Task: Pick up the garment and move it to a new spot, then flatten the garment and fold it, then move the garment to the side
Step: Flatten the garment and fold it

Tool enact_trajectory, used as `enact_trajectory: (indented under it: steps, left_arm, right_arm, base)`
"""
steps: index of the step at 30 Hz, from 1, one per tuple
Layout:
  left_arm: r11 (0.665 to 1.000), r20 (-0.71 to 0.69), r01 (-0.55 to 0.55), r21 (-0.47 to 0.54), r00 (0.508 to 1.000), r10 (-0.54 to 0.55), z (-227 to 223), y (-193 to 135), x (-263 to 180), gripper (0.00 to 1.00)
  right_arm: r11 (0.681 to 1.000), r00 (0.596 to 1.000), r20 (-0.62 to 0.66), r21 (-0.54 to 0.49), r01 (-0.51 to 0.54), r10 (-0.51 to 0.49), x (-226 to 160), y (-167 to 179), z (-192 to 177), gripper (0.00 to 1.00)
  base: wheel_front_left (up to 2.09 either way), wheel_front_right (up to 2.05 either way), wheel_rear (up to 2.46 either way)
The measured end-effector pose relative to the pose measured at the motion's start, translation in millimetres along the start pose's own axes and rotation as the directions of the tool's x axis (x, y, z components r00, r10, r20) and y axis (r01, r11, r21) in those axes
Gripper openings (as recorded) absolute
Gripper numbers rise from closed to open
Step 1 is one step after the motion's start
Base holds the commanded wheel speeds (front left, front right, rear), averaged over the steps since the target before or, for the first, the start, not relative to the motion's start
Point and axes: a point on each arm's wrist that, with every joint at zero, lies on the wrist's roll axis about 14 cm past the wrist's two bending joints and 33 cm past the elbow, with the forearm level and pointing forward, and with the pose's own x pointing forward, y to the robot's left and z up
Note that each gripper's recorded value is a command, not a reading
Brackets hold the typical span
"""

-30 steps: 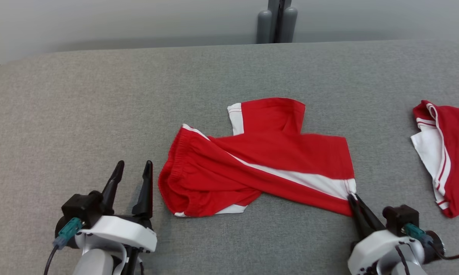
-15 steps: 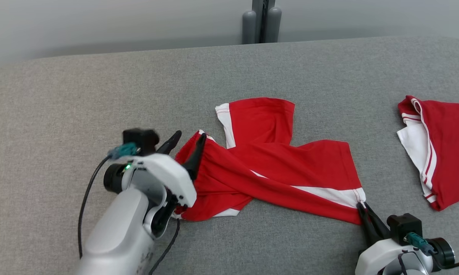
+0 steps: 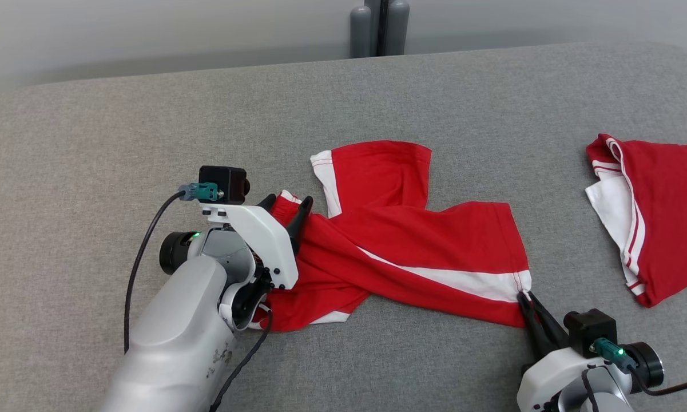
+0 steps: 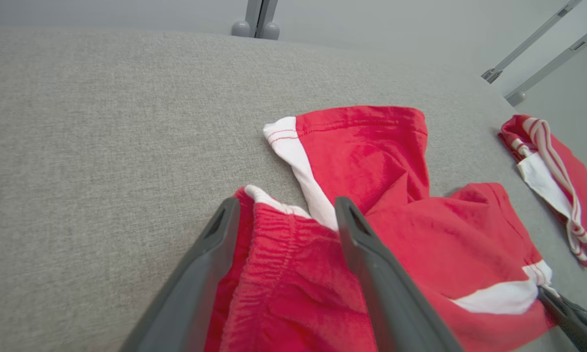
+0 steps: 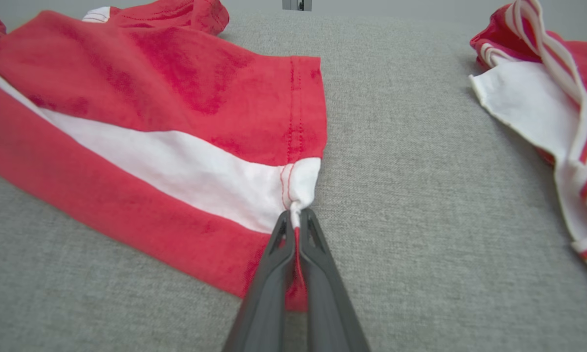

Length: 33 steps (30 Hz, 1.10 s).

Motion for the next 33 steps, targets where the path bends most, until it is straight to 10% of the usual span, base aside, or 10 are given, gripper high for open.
enact_trajectory:
  steps: [3,7,10,12,21,33]
  left_arm:
    - [1.000,0.004,-0.002,-0.019,1.000,0.002,0.1,0.8,3.2,0.69]
    - [1.000,-0.018,-0.022,-0.012,1.000,0.022,-5.2,6.2,6.9,0.69]
    - [0.999,-0.021,-0.030,-0.015,0.999,0.030,-6.4,9.2,9.2,0.41]
    - [0.999,-0.013,-0.026,-0.019,1.000,0.026,-4.3,9.6,10.7,0.00]
    - [0.999,0.235,-0.017,-0.030,0.972,0.024,45.3,14.5,-6.3,0.00]
    - [0.990,0.651,-0.051,0.130,0.758,-0.046,224.7,8.4,-105.0,0.00]
  right_arm:
    - [1.000,1.000,0.002,0.003,0.002,-0.002,0.1,-0.5,0.5,0.00]
    - [1.000,1.000,0.005,0.008,0.005,-0.005,0.4,-1.3,1.2,0.00]
    - [1.000,1.000,0.020,0.017,0.004,-0.004,2.6,-0.9,6.3,0.00]
    - [1.000,0.999,0.036,0.029,0.002,-0.003,4.6,0.0,11.3,0.00]
    - [0.995,0.963,0.268,0.095,-0.023,-0.003,16.4,2.2,91.4,0.00]
    - [0.989,0.741,0.656,-0.120,-0.088,0.145,1.5,16.0,281.8,0.00]
  base:
    - [0.00,0.00,0.00]
    - [0.00,0.00,0.00]
    - [0.00,0.00,0.00]
    - [0.00,0.00,0.00]
    - [0.00,0.00,0.00]
    - [0.00,0.00,0.00]
